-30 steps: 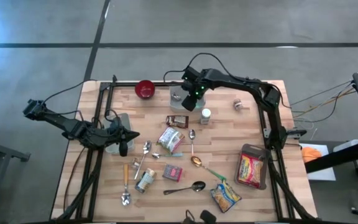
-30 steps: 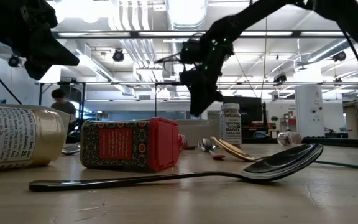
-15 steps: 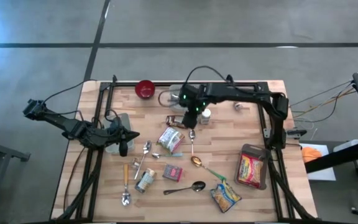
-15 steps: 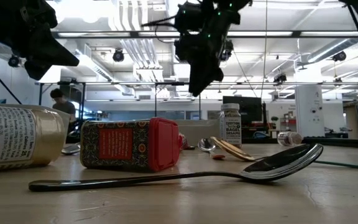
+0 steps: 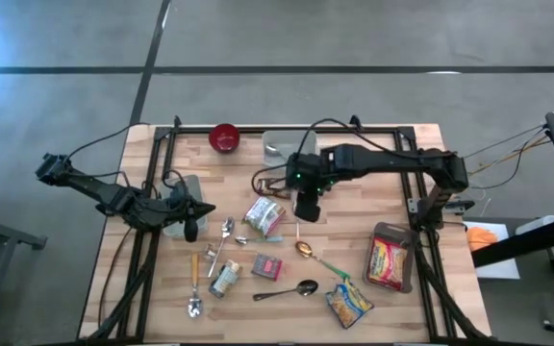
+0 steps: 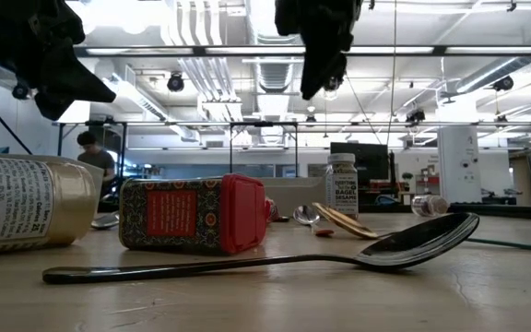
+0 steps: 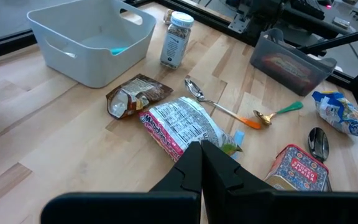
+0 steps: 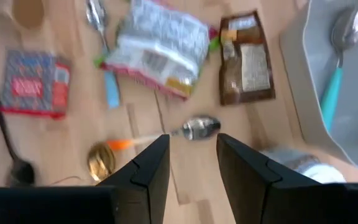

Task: Pick & Place Food Item
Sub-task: Put the green spoon into the right gray bin

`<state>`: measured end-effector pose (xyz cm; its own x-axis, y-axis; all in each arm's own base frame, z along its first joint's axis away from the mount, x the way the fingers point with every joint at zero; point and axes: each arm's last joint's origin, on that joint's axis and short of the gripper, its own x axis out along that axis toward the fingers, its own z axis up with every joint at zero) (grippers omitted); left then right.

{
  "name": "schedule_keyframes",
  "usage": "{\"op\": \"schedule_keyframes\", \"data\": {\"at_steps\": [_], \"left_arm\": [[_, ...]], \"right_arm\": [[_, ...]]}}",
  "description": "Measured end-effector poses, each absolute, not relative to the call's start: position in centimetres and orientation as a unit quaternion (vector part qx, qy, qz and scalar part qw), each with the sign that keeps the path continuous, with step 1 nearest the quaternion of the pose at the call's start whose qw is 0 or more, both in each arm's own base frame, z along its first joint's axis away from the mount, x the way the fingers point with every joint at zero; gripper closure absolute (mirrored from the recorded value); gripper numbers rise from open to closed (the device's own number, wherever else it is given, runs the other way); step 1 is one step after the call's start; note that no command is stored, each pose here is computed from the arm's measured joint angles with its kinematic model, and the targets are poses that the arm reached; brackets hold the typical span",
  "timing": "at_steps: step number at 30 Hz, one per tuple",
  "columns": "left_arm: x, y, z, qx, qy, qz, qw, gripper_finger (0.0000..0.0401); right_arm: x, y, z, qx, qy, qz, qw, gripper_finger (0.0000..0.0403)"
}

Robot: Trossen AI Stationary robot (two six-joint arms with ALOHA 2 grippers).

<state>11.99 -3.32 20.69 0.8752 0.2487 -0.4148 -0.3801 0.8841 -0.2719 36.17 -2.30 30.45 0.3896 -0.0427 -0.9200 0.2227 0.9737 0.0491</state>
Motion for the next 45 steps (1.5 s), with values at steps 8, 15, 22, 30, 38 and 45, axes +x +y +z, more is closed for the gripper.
{"op": "schedule_keyframes", "data": {"at_steps": [8, 15, 22, 30, 38, 45], "left_arm": [[12.0, -3.3, 20.7, -0.175, 0.188, 0.165, 0.952, 0.0401], [12.0, -3.3, 20.7, -0.175, 0.188, 0.165, 0.952, 0.0401], [12.0, -3.3, 20.7, -0.175, 0.188, 0.165, 0.952, 0.0401], [12.0, -3.3, 20.7, -0.175, 0.188, 0.165, 0.952, 0.0401], [11.9, -3.3, 20.6, -0.173, 0.191, 0.166, 0.952, 0.0401], [11.9, -3.3, 20.6, -0.173, 0.191, 0.166, 0.952, 0.0401]], "right_arm": [[36.2, -0.6, 30.7, 0.074, 0.541, -0.062, 0.836, 0.0273], [36.2, 0.9, 30.6, 0.109, 0.547, -0.033, 0.83, 0.0273], [36.1, 1.4, 30.6, 0.12, 0.552, -0.035, 0.825, 0.0273], [35.8, 3.1, 31.0, 0.07, 0.547, 0.012, 0.834, 0.0228], [35.5, 3.1, 30.9, 0.07, 0.555, 0.007, 0.829, 0.0086], [35.1, 3.1, 29.9, 0.088, 0.579, -0.009, 0.81, 0.0039]]}}
